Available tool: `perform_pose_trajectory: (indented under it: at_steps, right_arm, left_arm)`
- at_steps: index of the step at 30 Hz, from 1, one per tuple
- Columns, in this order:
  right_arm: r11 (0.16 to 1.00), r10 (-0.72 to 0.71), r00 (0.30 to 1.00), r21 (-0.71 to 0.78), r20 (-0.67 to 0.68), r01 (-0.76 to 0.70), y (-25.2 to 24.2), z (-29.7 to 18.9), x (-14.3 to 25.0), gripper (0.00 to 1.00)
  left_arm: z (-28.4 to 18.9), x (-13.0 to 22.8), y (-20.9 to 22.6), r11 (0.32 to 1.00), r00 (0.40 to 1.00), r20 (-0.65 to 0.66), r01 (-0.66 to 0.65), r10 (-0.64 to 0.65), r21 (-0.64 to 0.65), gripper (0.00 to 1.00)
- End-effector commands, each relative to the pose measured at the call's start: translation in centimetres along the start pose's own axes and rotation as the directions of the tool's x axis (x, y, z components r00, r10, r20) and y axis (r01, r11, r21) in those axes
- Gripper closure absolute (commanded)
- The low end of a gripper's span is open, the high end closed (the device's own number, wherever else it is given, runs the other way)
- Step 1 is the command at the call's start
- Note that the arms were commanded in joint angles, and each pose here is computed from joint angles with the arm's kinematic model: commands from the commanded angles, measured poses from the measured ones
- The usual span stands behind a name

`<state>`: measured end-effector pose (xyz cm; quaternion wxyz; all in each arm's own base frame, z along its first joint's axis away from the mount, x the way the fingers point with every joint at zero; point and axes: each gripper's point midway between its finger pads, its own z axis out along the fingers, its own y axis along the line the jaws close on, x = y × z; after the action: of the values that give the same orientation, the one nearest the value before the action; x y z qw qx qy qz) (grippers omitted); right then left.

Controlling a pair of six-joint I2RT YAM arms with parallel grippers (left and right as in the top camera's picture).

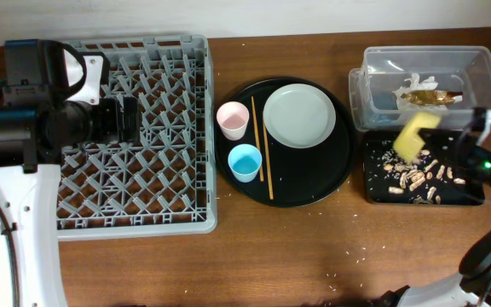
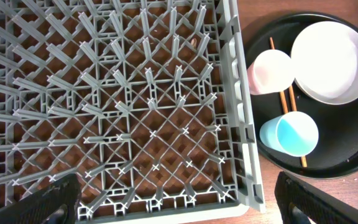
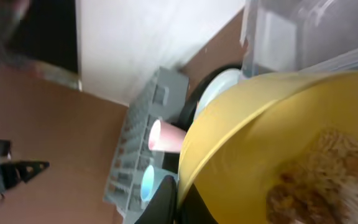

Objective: Sort waste into correct bins and load items into the dishwasher rack
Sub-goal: 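Tip the yellow bowl over the black tray to empty scraps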

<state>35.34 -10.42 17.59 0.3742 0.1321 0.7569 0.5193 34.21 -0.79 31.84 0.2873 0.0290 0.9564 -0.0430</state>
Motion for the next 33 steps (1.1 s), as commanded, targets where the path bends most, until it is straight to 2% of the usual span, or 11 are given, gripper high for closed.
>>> perform_pose_trajectory:
  at_steps: [1, 4, 13, 23, 29, 33]
  right_arm:
    - [0.998, 0.025, 0.998, -0.053, 0.059, -0.022, 0.4, -1.5, -0.8, 0.96]
    - [0.989, 0.057, 0.995, -0.142, 0.082, -0.045, 1.9, -1.8, -1.3, 0.96]
    - [0.982, 0.134, 0.988, -0.147, 0.071, -0.122, 1.7, -1.8, -1.5, 0.96]
    - [0.929, 0.359, 0.922, -0.148, 0.144, -0.339, 0.5, -5.4, -2.6, 0.96]
    - [0.936, 0.344, 0.925, -0.139, 0.162, -0.324, 0.1, -6.0, -3.1, 0.96]
    - [0.934, 0.340, 0.935, -0.152, 0.099, -0.324, 1.0, -3.8, -2.4, 0.96]
  left_arm:
    - [-0.2, -0.3, 0.0, 1.000, 1.000, 0.009, -0.011, 0.011, -0.004, 0.01]
    - [-0.2, -0.3, -0.1, 1.000, 1.000, 0.009, -0.011, 0.011, -0.003, 0.01]
    - [-0.2, -0.3, -0.1, 1.000, 1.000, 0.009, -0.011, 0.011, -0.003, 0.01]
    - [-0.2, -0.3, 0.0, 1.000, 1.000, 0.009, -0.011, 0.011, -0.004, 0.01]
    - [-0.2, -0.3, 0.0, 1.000, 1.000, 0.009, -0.011, 0.011, -0.003, 0.01]
    - [-0.2, -0.3, -0.1, 1.000, 1.000, 0.009, -0.011, 0.011, -0.003, 0.01]
